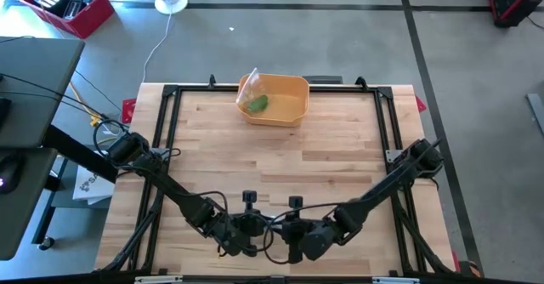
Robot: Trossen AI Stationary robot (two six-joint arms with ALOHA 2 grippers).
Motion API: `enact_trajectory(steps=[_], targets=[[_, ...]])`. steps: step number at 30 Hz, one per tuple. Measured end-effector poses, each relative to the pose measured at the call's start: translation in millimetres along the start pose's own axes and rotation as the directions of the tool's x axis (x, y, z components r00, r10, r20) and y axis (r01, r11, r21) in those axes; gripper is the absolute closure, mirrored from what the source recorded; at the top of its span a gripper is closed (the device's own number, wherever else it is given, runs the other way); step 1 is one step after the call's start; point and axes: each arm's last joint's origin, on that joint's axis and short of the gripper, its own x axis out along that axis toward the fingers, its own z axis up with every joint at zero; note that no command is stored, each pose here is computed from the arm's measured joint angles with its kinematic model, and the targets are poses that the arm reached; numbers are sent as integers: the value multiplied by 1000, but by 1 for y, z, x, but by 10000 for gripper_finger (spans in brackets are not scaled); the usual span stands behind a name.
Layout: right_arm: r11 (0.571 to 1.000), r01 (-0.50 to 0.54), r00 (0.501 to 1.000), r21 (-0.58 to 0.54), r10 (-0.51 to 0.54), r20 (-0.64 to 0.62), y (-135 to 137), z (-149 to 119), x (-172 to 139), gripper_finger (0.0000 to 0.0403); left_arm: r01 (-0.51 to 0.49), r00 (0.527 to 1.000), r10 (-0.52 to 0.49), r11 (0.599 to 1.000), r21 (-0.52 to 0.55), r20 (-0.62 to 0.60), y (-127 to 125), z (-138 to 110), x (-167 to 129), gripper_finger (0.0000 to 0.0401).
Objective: Roll bandage
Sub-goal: Close the transparent zip bag
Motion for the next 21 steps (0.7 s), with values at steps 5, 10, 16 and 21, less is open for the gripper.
enact_trajectory(steps=[5, 10, 16, 21], targets=[[999, -3, 1000, 54, 2, 17, -4, 7, -8, 266, 8, 1000, -8, 1000, -3, 0, 0, 0, 0, 401], [998, 25, 999, 64, -27, 36, -3, 14, -33, 249, 9, 1000, -9, 1000, 0, -4, 0, 0, 0, 401], [996, 89, 995, 4, -89, 47, 11, 10, -63, 252, 10, 1000, -10, 1000, -2, -3, 0, 0, 0, 401], [994, 104, 995, 16, -104, -10, 24, -8, -80, 252, 10, 1000, -10, 1000, -18, -1, 0, 0, 0, 401]])
